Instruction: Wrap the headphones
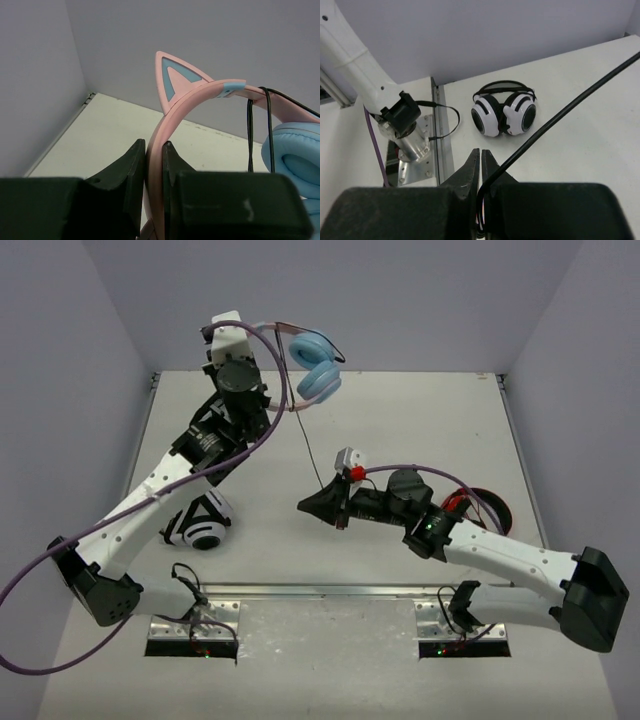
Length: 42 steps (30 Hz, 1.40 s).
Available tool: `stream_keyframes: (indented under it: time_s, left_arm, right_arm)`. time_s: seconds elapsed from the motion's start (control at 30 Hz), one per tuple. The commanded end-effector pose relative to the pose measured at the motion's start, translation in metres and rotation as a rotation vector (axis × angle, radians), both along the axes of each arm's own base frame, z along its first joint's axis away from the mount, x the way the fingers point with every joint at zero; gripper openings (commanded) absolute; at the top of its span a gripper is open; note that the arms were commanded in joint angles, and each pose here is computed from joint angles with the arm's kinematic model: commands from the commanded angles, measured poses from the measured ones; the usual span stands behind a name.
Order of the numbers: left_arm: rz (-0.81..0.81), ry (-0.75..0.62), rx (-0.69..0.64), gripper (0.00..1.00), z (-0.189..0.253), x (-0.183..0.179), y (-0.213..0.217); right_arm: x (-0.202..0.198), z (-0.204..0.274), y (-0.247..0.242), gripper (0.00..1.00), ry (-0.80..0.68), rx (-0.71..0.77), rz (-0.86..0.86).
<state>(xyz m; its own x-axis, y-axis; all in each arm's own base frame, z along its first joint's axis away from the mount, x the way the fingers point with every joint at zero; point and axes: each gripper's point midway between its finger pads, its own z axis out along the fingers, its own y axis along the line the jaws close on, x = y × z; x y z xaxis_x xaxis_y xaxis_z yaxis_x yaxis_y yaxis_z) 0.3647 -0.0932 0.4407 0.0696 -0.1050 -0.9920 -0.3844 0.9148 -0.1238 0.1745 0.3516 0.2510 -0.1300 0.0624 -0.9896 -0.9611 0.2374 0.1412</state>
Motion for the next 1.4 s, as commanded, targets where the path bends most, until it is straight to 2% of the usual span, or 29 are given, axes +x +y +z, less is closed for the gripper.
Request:
stream_keyframes:
  time_s: [0.0,0.27,0.47,0.57,0.6,0.63,0.67,0.7,0.73,0.8,0.83,0.97,1.07,1.13,1.27,1.37]
  left_arm:
    - [0.018,-0.188,-0.211,0.0,0.042,0.001,0.011]
    - [0.044,-0.116,-0.253,0.0,-0.019,0.009,0.006]
    - [0.056,-0.047,-0.189,0.0,-0.061,0.011,0.007]
    - [-0.084,-0.001,-0.131,0.0,-0.087,0.014,-0.011]
    - [-0.21,0.019,-0.098,0.0,-0.106,0.011,-0.027]
    - [-0.265,-0.008,-0.113,0.0,-0.111,0.009,-0.034]
    - [-0.297,0.017,-0.114,0.0,-0.128,0.003,-0.036]
    - [-0.397,0.011,-0.126,0.0,-0.135,-0.001,-0.05]
    - [-0.458,0.067,-0.1,0.0,-0.171,-0.01,-0.056]
    - [-0.653,0.043,-0.092,0.0,-0.178,-0.028,-0.081]
    - [-0.695,0.08,-0.069,0.0,-0.202,-0.038,-0.087]
    - [-0.805,0.212,-0.087,0.0,-0.244,-0.067,-0.109]
    - [-0.903,0.252,-0.067,0.0,-0.267,-0.097,-0.123]
    - [-0.946,0.245,-0.054,0.0,-0.267,-0.114,-0.13]
    - [-0.931,0.317,-0.045,0.0,-0.281,-0.139,-0.127]
    - [-0.957,0.301,-0.053,0.0,-0.278,-0.156,-0.128]
  right_arm:
    - [-0.02,0.005,0.003,0.01,-0.028,-0.102,0.092]
    - [-0.018,-0.002,0.008,0.01,0.006,-0.295,0.135]
    - [-0.01,0.023,-0.003,0.01,-0.063,-0.314,0.072]
    - [0.009,0.031,-0.015,0.01,-0.134,-0.391,-0.022]
    - [0.019,0.026,-0.022,0.01,-0.178,-0.455,-0.058]
    - [0.025,0.035,-0.025,0.01,-0.214,-0.469,-0.08]
    - [0.029,0.036,-0.028,0.01,-0.242,-0.499,-0.093]
    - [0.035,0.031,-0.031,0.01,-0.309,-0.554,-0.083]
    - [0.034,0.023,-0.037,0.01,-0.325,-0.612,-0.067]
    - [0.044,0.024,-0.044,0.01,-0.391,-0.678,-0.081]
    - [0.045,0.016,-0.047,0.01,-0.397,-0.725,-0.068]
    - [0.061,0.012,-0.057,0.01,-0.452,-0.812,-0.108]
    - [0.078,0.004,-0.067,0.01,-0.482,-0.891,-0.163]
    - [0.098,0.004,-0.077,0.01,-0.515,-0.952,-0.247]
    - [0.137,0.003,-0.099,0.02,-0.562,-1.056,-0.47]
    - [0.16,0.014,-0.114,0.04,-0.609,-1.072,-0.613]
